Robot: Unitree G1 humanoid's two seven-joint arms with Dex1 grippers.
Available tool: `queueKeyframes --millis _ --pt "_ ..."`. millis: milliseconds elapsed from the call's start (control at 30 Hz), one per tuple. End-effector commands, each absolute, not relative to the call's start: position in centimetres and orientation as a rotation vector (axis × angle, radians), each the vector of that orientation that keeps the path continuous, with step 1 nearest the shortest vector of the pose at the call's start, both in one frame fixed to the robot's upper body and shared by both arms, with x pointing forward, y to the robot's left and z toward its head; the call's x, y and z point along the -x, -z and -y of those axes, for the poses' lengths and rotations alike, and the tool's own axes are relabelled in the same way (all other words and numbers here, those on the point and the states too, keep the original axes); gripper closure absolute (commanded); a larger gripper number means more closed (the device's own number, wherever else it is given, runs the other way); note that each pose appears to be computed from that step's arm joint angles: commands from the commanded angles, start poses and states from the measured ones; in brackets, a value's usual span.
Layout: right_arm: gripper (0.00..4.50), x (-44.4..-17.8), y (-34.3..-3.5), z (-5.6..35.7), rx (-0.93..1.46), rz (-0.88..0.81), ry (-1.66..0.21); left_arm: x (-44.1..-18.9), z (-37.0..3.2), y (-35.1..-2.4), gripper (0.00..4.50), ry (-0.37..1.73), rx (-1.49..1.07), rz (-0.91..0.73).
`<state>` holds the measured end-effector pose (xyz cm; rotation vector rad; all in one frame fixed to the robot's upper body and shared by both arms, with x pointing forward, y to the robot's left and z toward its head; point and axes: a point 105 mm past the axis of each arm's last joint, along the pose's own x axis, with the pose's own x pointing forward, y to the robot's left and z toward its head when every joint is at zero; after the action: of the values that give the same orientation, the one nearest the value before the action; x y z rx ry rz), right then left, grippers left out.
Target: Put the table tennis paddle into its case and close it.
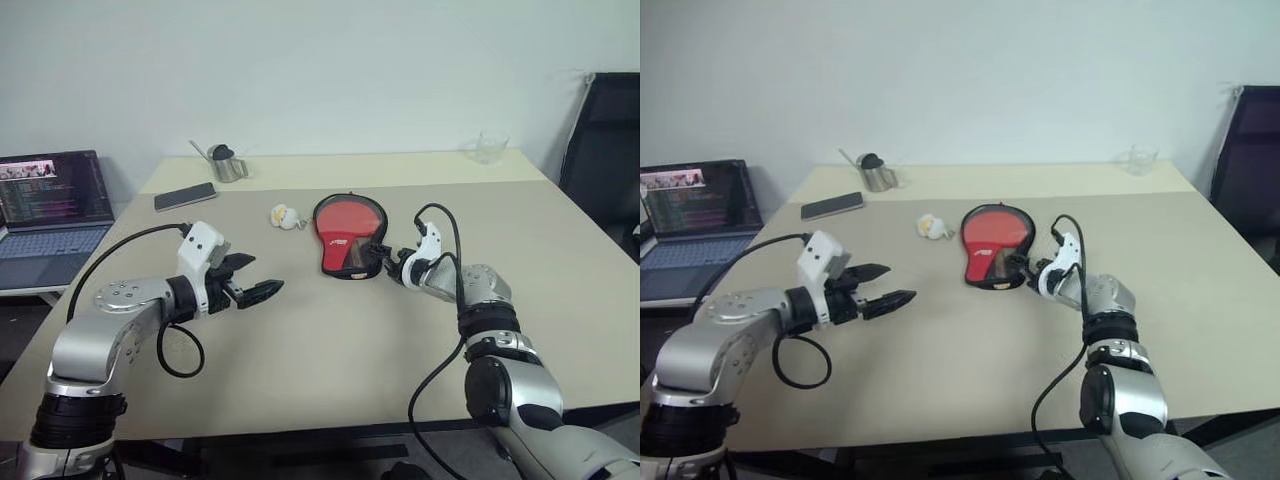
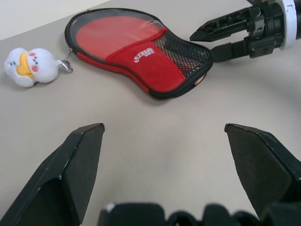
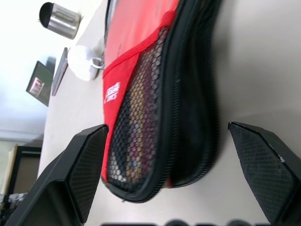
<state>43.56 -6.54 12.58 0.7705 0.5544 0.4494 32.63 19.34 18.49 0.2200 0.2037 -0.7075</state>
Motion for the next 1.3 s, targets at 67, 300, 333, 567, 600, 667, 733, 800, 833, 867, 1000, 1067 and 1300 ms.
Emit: queueKeyframes --millis 67,300,333,567,600,667,733,800,833,867,1000,1067,1300 --pt "0.00 -43.3 -13.9 4.3 -0.791 -0.544 -0.529 -32.4 -19.7 -20.2 0.03 0.680 -0.245 -0.142" --pt "0.00 -43.3 -13.6 4.3 -0.788 -0.547 -0.522 -32.4 -19.4 -20.0 0.03 0.680 -0.245 -0.142" --pt "0.00 -43.3 -13.6 4.3 -0.786 -0.546 -0.518 -32.5 -19.3 -20.0 0.03 0.682 -0.246 -0.141" --pt "0.37 -43.3 -13.5 4.4 -0.747 -0.534 -0.512 -32.9 -19.1 -20.1 0.00 0.678 -0.248 -0.133" --pt "0.57 -43.3 -13.5 4.4 -0.746 -0.534 -0.511 -33.0 -19.2 -20.0 0.00 0.676 -0.249 -0.133" --pt "1.19 -43.3 -13.4 4.5 -0.746 -0.536 -0.505 -33.1 -19.2 -20.0 0.00 0.674 -0.250 -0.133" --pt "1.93 -43.3 -13.2 4.6 -0.741 -0.537 -0.494 -33.1 -19.1 -20.0 0.00 0.674 -0.250 -0.132" --pt "2.61 -43.4 -13.1 4.7 -0.736 -0.537 -0.488 -33.2 -19.1 -20.1 0.00 0.675 -0.250 -0.130" --pt "2.96 -43.4 -13.0 4.7 -0.735 -0.537 -0.486 -33.2 -19.1 -20.1 0.00 0.675 -0.250 -0.129" --pt "3.29 -43.4 -13.0 4.8 -0.735 -0.537 -0.483 -33.3 -19.1 -20.1 0.00 0.675 -0.250 -0.129" --pt "4.49 -43.5 -12.9 5.1 -0.730 -0.534 -0.467 -33.4 -18.9 -20.1 0.00 0.676 -0.251 -0.125" --pt "4.49 -43.5 -12.8 5.2 -0.728 -0.533 -0.462 -33.5 -18.9 -20.1 0.00 0.676 -0.253 -0.125" --pt "4.49 -43.5 -12.8 5.1 -0.723 -0.536 -0.464 -33.6 -18.8 -20.0 0.00 0.675 -0.253 -0.122"
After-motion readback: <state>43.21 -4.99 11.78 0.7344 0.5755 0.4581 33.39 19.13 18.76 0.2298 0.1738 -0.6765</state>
